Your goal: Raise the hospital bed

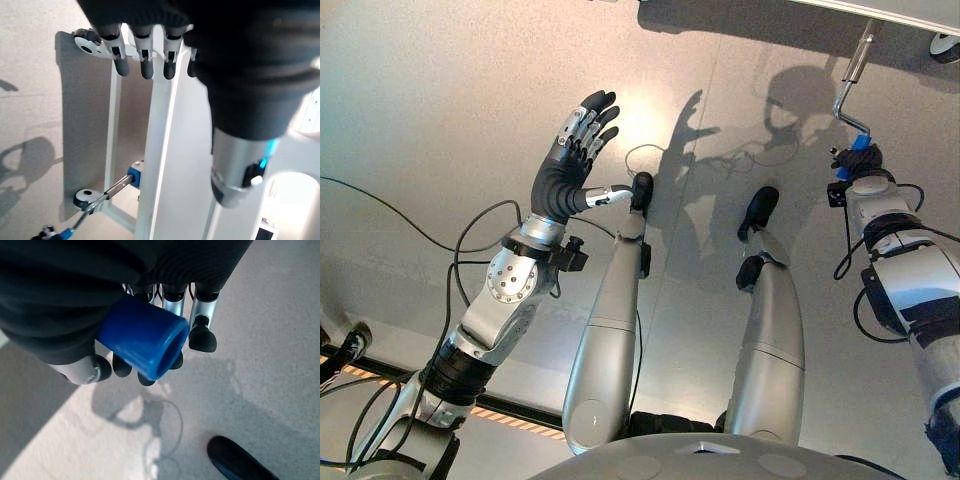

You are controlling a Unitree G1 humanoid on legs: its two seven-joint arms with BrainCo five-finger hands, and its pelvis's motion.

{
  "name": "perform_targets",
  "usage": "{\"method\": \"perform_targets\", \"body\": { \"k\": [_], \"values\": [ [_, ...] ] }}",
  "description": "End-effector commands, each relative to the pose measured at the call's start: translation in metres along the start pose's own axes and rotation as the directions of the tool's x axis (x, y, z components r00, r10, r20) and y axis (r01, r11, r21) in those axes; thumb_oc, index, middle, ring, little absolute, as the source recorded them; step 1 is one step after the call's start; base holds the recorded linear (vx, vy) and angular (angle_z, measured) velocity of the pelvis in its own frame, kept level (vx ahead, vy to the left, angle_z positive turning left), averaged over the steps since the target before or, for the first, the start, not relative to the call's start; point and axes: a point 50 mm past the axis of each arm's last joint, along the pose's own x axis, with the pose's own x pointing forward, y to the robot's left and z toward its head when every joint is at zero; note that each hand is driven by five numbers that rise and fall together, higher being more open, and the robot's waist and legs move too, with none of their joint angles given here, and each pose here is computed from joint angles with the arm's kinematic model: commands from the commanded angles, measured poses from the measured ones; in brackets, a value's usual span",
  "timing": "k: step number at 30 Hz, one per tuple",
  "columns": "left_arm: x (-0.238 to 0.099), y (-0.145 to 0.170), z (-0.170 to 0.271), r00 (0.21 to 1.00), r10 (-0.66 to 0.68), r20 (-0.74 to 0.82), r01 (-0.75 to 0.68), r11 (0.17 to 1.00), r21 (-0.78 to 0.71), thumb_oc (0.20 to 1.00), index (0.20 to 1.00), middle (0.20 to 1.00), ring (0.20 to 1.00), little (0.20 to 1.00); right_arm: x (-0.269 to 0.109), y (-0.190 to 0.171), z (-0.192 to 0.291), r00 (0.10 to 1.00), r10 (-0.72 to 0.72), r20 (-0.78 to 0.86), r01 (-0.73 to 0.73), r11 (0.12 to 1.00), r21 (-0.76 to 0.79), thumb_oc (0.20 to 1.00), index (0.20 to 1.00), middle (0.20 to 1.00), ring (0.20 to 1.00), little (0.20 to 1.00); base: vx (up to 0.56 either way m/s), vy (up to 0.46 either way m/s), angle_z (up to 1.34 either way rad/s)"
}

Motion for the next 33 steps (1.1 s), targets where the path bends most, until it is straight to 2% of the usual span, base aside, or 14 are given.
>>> {"method": "perform_targets", "body": {
  "k": [1,6,10,15,19,25,28,30,33],
  "values": [
    [0.004,-0.007,0.020,0.991,0.025,0.130,-0.018,0.998,-0.059,1.000,1.000,1.000,1.000,1.000,-0.023,0.080,0.038,0.949,0.269,0.165,-0.233,0.950,-0.207,0.200,0.200,0.200,0.200,0.200,0.01,0.064,0.02],
    [0.006,-0.005,0.021,0.990,0.038,0.139,-0.030,0.998,-0.057,1.000,1.000,1.000,1.000,1.000,-0.034,0.099,0.062,0.921,0.319,0.225,-0.251,0.925,-0.284,0.200,0.200,0.200,0.200,0.200,0.01,0.050,0.01],
    [0.006,-0.005,0.023,0.989,0.043,0.144,-0.034,0.997,-0.065,1.000,1.000,1.000,1.000,1.000,-0.037,0.101,0.077,0.908,0.326,0.263,-0.195,0.884,-0.424,0.200,0.200,0.200,0.200,0.200,0.01,0.024,0.02],
    [0.004,-0.004,0.026,0.987,0.042,0.154,-0.034,0.998,-0.057,1.000,1.000,1.000,1.000,1.000,-0.049,0.116,0.095,0.852,0.395,0.343,-0.128,0.793,-0.595,0.200,0.200,0.200,0.200,0.200,0.01,0.023,0.02],
    [0.002,-0.003,0.026,0.987,0.048,0.153,-0.038,0.997,-0.064,1.000,1.000,1.000,1.000,1.000,-0.057,0.127,0.101,0.823,0.434,0.366,-0.099,0.744,-0.661,0.200,0.200,0.200,0.200,0.200,0.01,0.008,0.04],
    [0.000,-0.004,0.025,0.987,0.052,0.154,-0.042,0.997,-0.070,1.000,1.000,1.000,1.000,1.000,-0.079,0.153,0.117,0.730,0.522,0.441,-0.068,0.697,-0.714,0.200,0.200,0.200,0.200,0.200,0.01,0.024,-0.01],
    [0.000,-0.006,0.025,0.987,0.046,0.154,-0.035,0.997,-0.071,1.000,1.000,1.000,1.000,1.000,-0.083,0.156,0.120,0.709,0.535,0.460,-0.061,0.696,-0.715,0.200,0.200,0.200,0.200,0.200,0.00,0.000,0.00],
    [-0.002,-0.006,0.025,0.987,0.050,0.156,-0.038,0.996,-0.081,1.000,1.000,1.000,1.000,1.000,-0.093,0.161,0.119,0.649,0.538,0.537,-0.131,0.775,-0.618,0.200,0.200,0.200,0.200,0.200,0.00,0.019,0.02],
    [-0.006,-0.003,0.022,0.988,0.065,0.142,-0.056,0.996,-0.067,1.000,1.000,1.000,1.000,1.000,-0.131,0.161,0.143,0.451,0.517,0.728,-0.226,0.855,-0.467,0.200,0.200,0.200,0.200,0.200,0.01,0.024,0.02]
  ]
}}
